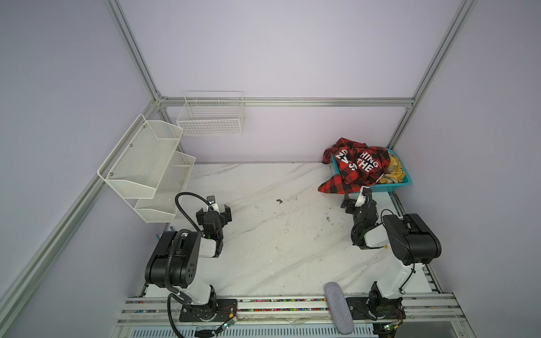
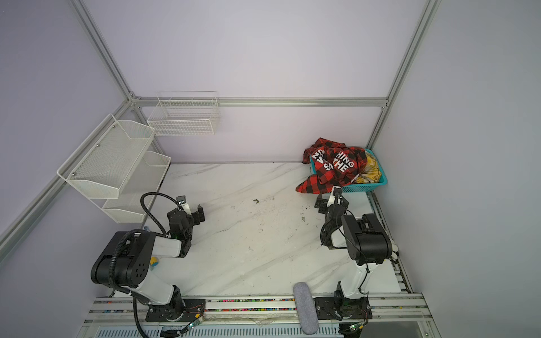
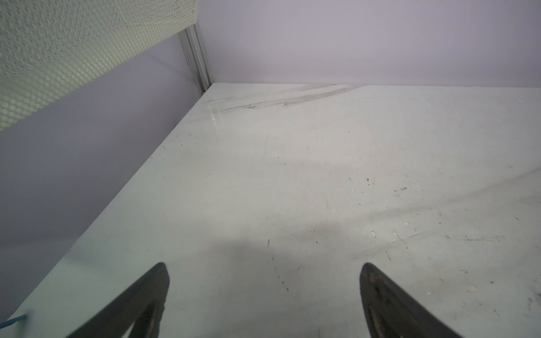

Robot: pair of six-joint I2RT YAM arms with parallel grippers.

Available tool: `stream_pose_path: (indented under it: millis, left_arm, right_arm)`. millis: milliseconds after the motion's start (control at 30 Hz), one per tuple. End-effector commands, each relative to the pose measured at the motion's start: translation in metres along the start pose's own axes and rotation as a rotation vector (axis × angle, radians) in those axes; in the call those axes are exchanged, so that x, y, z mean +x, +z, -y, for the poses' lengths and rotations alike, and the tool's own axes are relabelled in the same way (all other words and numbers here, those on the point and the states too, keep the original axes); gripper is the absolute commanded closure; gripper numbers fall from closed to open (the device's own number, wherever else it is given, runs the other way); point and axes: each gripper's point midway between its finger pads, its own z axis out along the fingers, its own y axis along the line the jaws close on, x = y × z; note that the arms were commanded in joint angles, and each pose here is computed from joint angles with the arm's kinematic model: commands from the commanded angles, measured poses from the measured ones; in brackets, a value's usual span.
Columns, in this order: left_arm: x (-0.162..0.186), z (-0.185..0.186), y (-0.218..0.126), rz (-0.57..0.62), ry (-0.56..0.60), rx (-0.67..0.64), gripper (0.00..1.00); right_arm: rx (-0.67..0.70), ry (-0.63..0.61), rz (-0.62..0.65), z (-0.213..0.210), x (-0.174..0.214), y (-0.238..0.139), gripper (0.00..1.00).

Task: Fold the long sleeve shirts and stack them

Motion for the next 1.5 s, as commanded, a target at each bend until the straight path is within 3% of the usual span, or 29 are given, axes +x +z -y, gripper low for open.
stream_pose_path:
  millis: [0,700,800,900,933,967,1067,1133,1200,1333,1467]
  left_arm:
    - [-0.019,-0.003,-0.003,0.069,-0.021,-0.002,0.0]
    - [-0.017,-0.003,-0.001,0.043,-0.046,0.047,0.0]
    - [-0.018,-0.002,-0.001,0.044,-0.038,0.053,0.0]
    - [-0.063,-0.002,-0.016,0.075,-0.004,0.06,0.0]
    - [-0.086,-0.008,-0.02,0.06,-0.011,0.029,0.0]
    - [-0.108,-0.017,-0.026,0.051,-0.101,-0.007,0.0]
    - [-0.165,-0.024,-0.047,0.091,-0.346,0.018,0.08]
    - [-0.185,-0.003,-0.058,0.037,-0.491,0.145,0.09]
    - [-0.193,0.038,-0.072,-0.059,-0.534,0.304,0.12]
    - [-0.188,0.135,-0.121,-0.203,-0.337,0.511,0.19]
    - [-0.174,0.166,-0.152,-0.227,-0.152,0.505,0.21]
  right_arm:
    - [-0.034,-0.026,0.043,-0.008,-0.013,-0.001,0.03]
    - [-0.029,-0.022,0.045,-0.006,-0.014,0.0,0.03]
    - [0.147,0.03,0.031,0.018,-0.048,0.004,0.03]
    - [0.336,0.216,-0.074,0.035,-0.132,0.01,0.03]
    - [0.332,0.284,-0.126,0.03,-0.157,0.008,0.03]
    - [0.332,0.316,-0.137,0.028,-0.179,0.005,0.03]
    - [0.318,0.495,-0.154,0.034,-0.179,-0.002,0.03]
    - [0.295,0.5,-0.197,0.035,-0.179,-0.004,0.03]
    - [0.291,0.469,-0.275,0.03,-0.175,0.001,0.03]
    - [0.266,0.373,-0.434,0.017,-0.167,0.02,0.05]
    - [0.258,0.308,-0.528,0.011,-0.16,0.039,0.08]
